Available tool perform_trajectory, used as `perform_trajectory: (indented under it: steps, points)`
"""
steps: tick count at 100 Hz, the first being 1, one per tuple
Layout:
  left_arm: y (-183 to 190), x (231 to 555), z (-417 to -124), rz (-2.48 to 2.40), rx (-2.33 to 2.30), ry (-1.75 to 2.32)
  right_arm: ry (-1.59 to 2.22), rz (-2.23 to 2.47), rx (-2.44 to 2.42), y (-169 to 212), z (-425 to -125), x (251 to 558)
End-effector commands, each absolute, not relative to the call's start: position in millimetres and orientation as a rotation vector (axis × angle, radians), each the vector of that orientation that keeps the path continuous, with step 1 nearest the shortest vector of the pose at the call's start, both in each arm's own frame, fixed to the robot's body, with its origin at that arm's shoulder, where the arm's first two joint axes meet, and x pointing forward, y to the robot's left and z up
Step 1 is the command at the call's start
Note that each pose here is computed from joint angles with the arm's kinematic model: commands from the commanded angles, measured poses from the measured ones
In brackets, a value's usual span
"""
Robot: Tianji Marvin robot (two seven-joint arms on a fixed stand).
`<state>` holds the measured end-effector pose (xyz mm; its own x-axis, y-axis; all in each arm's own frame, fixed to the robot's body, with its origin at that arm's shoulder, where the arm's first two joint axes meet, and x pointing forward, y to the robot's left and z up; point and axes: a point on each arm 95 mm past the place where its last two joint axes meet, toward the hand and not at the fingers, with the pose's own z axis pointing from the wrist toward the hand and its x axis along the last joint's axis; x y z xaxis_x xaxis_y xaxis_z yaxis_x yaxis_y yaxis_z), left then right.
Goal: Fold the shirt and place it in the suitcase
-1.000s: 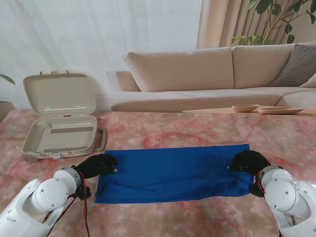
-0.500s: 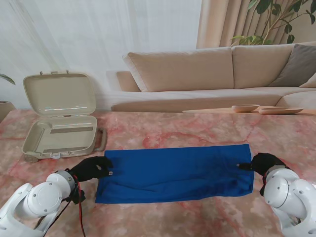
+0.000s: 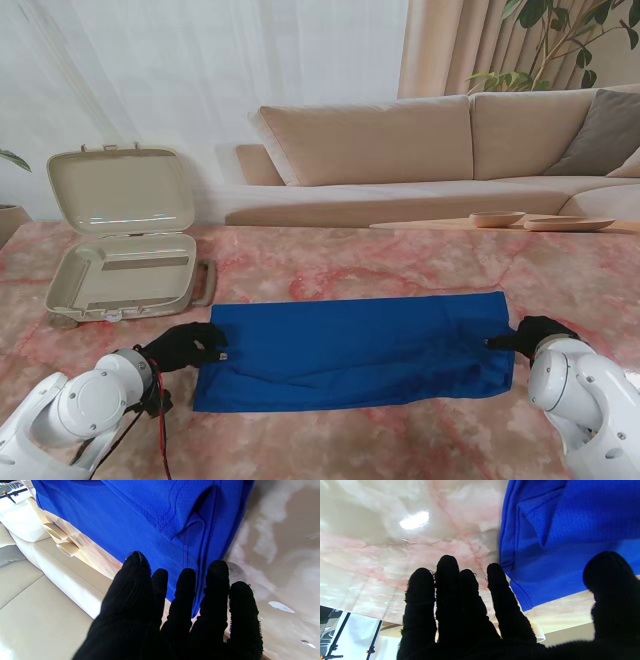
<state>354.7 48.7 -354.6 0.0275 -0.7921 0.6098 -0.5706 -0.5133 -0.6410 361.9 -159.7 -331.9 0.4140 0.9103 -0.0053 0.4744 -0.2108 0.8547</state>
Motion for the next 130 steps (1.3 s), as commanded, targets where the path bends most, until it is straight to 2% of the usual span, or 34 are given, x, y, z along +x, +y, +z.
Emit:
perform_trajectory:
  steps: [1,41,130]
  points:
    - [48,352,-359,-1.470,-2.102,1.421,1.204,0.617,1.875,-163,-341,359]
    - [47,353,-360,-1.467,-2.115,1.427,1.226,0.559,1.943,-164,-358,365]
    - [44,351,-365,-1.455,-2.147,1.432,1.223,0.595,2.090,-140,-393,370]
